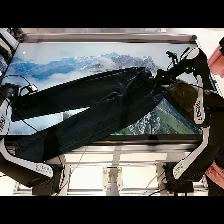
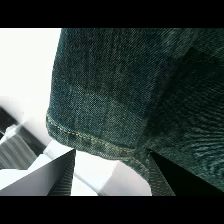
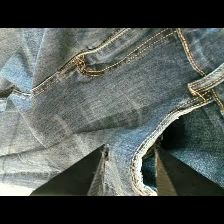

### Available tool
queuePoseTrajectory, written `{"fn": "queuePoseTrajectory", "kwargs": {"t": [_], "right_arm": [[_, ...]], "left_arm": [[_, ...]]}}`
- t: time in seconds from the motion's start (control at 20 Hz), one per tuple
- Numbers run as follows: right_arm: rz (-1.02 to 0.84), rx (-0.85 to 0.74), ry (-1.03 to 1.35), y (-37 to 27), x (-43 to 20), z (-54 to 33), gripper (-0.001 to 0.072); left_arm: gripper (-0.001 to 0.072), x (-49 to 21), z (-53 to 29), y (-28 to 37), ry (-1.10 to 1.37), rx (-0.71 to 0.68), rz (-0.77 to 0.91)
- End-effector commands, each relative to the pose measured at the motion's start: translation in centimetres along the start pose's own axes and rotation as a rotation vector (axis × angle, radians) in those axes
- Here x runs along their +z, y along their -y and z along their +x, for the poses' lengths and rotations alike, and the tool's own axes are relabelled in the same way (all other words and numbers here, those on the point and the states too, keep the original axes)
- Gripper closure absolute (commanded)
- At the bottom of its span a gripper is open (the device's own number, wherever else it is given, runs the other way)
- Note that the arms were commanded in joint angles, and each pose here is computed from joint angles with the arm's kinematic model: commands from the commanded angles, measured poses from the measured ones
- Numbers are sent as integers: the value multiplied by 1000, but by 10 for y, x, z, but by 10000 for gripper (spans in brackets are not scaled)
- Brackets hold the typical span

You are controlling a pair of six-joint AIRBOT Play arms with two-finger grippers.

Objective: Fold the clothes and pants, and hang the long-sleeved shirts on hangers.

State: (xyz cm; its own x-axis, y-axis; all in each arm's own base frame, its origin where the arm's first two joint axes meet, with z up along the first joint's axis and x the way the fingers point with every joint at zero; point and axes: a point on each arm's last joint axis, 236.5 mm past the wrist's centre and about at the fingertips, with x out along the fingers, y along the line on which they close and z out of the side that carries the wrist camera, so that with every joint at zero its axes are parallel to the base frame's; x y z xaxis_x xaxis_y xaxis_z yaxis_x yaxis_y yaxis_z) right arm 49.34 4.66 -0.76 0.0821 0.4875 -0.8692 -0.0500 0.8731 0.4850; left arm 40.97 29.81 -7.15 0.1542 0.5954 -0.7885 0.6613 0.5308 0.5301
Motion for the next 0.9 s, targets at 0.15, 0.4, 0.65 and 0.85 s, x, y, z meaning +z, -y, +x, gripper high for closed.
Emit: {"fn": "queuePoseTrajectory", "kwargs": {"t": [0.15,0.4,0.65,0.85], "right_arm": [[9,-1,4,-1,1,0,364],[23,-3,23,0,5,0,363],[21,-4,26,-1,6,1,364],[21,-5,29,-1,7,1,364]], "left_arm": [[243,4,4,-6,23,28,-1],[415,8,13,3,22,4,5],[624,9,18,7,17,-8,12],[662,2,11,-20,16,94,-315]]}}
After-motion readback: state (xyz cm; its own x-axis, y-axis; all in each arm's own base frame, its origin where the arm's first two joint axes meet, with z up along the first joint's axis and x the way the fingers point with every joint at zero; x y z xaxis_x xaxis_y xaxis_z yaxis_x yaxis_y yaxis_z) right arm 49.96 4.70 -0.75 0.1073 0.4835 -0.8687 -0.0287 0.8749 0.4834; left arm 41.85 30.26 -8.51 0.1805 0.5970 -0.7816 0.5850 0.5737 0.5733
